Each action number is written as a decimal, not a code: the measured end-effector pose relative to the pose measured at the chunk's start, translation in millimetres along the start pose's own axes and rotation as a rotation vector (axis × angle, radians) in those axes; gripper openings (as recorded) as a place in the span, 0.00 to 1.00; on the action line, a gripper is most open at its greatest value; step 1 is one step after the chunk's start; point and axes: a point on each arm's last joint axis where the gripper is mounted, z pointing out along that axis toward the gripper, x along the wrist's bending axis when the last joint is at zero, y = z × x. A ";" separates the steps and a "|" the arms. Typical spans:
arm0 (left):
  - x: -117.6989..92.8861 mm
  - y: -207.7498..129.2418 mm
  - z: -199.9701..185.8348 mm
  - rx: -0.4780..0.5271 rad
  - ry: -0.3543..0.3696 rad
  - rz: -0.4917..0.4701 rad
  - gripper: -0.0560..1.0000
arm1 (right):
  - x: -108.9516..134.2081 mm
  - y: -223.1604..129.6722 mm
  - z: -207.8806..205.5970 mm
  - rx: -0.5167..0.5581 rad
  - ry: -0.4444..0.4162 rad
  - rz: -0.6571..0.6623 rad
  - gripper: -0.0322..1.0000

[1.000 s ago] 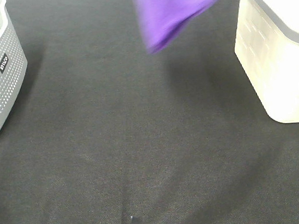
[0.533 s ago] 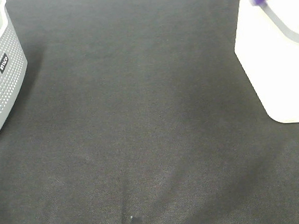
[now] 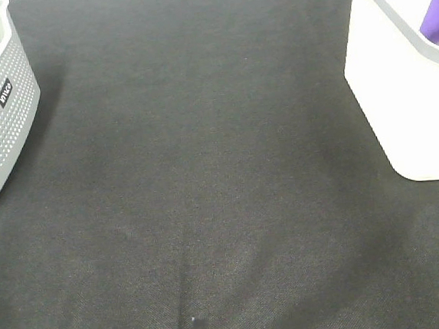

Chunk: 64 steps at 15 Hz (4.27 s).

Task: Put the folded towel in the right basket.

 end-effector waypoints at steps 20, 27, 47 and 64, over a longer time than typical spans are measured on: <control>0.0 0.0 0.0 0.000 0.000 0.000 0.99 | 111.4 -37.5 -118.6 -0.037 0.120 -0.243 0.98; 0.0 0.0 0.0 0.000 0.000 0.000 0.99 | 65.8 -185.1 -198.8 -0.211 0.114 -0.197 0.98; 0.0 0.0 0.0 0.000 0.000 0.000 0.99 | 2.1 -420.6 -206.2 -0.389 0.167 -0.246 0.98; 0.0 0.0 0.0 0.000 0.000 0.000 0.99 | 2.7 -420.5 -206.1 -0.395 0.097 -0.177 0.98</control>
